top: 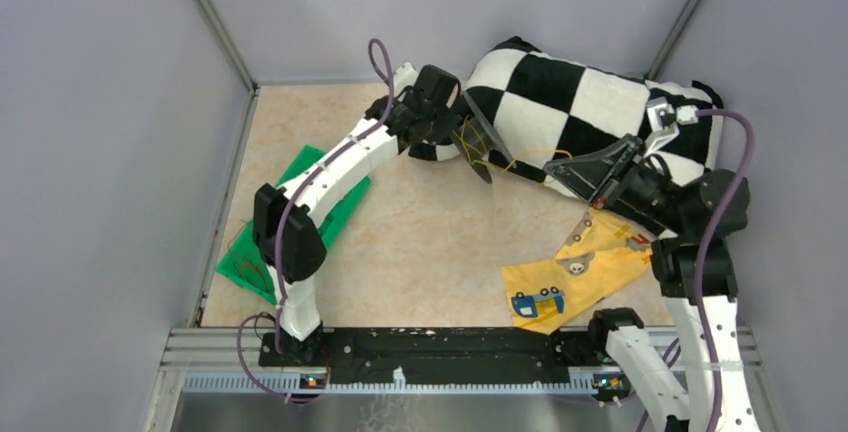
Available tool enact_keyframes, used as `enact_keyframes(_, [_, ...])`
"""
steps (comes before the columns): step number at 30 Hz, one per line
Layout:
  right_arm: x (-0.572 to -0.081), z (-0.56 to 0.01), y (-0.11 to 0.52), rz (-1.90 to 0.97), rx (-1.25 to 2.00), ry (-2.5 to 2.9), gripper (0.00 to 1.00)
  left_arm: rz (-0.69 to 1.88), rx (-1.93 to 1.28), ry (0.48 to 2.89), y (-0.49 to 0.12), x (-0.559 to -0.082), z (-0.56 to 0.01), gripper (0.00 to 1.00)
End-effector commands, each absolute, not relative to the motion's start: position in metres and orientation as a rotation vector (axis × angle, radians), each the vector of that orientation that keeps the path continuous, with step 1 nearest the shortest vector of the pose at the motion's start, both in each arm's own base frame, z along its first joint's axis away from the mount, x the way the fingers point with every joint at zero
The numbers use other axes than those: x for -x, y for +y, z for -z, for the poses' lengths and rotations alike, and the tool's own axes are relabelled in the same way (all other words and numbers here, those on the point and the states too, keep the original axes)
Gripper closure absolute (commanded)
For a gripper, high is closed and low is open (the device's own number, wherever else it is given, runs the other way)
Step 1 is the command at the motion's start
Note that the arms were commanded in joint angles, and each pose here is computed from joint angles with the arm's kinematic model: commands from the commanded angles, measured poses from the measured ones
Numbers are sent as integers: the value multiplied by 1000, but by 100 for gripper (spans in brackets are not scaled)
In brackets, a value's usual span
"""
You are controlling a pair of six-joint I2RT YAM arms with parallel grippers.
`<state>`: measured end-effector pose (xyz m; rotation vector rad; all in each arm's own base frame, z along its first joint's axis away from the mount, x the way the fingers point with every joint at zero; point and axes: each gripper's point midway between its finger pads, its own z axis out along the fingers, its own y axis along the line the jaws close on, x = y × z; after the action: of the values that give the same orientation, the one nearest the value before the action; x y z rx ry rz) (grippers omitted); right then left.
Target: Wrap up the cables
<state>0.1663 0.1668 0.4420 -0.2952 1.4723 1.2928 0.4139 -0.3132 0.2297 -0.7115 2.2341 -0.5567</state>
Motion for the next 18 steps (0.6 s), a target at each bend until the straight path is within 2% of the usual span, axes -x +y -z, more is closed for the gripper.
enact_keyframes(1, [-177,-399,174,-1313,284,1583,100,994,782,1843,-310,-434,-386,100])
enact_keyframes(8, [-199,-336,191,-1258,238,1746,100,1078,751,1742,-275,-420,-433,100])
enact_keyframes(18, [-211,-313,183,-1189,144,1770,100,1094,607,1802,-237,-391,-441,100])
